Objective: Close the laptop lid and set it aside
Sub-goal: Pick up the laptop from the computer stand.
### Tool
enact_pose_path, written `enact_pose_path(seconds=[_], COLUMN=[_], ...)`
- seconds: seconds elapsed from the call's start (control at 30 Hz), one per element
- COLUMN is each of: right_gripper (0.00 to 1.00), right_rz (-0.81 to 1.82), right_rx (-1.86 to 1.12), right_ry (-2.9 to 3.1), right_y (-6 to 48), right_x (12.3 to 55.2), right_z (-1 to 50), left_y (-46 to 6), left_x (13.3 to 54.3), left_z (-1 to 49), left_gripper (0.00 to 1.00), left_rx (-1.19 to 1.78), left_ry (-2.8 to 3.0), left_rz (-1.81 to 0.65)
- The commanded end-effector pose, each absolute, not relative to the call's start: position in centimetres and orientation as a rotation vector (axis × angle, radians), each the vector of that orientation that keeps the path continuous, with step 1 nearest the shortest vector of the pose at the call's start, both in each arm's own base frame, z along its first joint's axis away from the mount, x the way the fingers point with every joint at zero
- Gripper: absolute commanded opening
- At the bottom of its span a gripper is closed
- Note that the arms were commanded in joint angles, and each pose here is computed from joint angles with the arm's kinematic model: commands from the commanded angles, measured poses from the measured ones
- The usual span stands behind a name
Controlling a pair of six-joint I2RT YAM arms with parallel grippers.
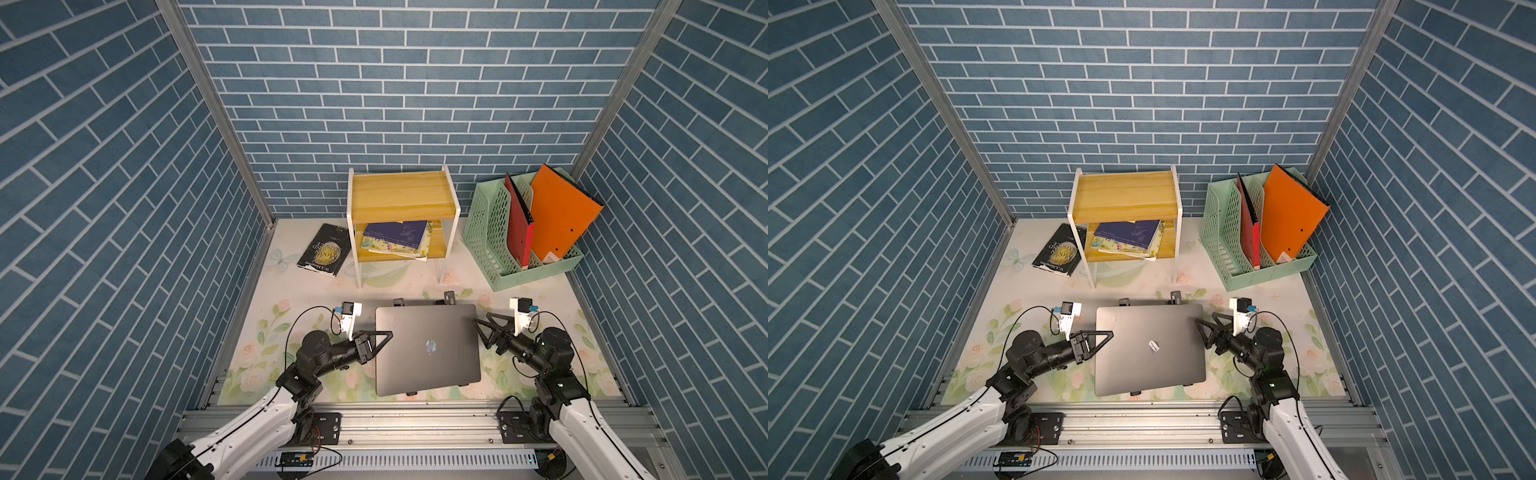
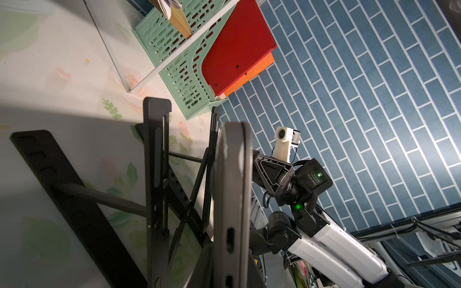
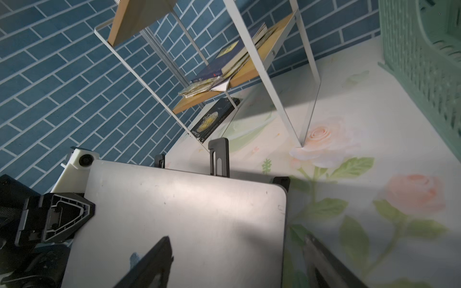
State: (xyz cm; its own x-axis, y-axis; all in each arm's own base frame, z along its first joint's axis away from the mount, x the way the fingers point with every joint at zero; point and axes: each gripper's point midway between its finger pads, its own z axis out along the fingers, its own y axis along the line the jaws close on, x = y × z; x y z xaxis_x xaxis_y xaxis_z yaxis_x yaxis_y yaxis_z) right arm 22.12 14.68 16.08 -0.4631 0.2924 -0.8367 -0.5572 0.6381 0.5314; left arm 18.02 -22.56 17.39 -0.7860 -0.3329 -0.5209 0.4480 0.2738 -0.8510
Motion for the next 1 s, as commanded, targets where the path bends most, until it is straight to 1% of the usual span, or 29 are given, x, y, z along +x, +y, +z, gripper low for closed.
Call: enact_pose_path(seconds=[0.0,0.1,0.27,0.47,0.7,0.83,0.97], right_gripper=[0.86,0.87,0.88,0.88,0.88,0.88,0.88], right_rz=[0.868,0.810,0.790,0.825,0.851,0.847,0.891], right_rx=[-0.167,-0.129,-0.123,-0.161,-0.170,-0.146,-0.148], right_ry=[1.751,1.705,1.630,1.572,1.475,1.406,1.360], right_y=[12.9,11.8,11.2,11.7,11.5,10.8,11.0], right_x=[22.8,22.7,22.2,21.4,20.1,19.2,18.5], right_z=[18.2,19.9,22.6,24.9,29.6,32.3,33.7], left_y=[-22.1,-21.6,-21.1,-20.9,-20.6,-20.1,-19.6], left_x=[17.9,18.0,18.0,17.5,18.0,17.9,17.4], left_z=[26.5,27.7,29.8,32.2,33.6,35.4,37.5], left_gripper=[0.00,0.00,0.00,0.00,0.00,0.00,0.00], left_rx=[0.178,0.167,0.173,0.183,0.186,0.187,0.187], left_ry=[1.576,1.531,1.456,1.368,1.330,1.263,1.176], left_rz=[-1.704,-1.730,-1.774,-1.872,-1.875,-1.901,-1.947])
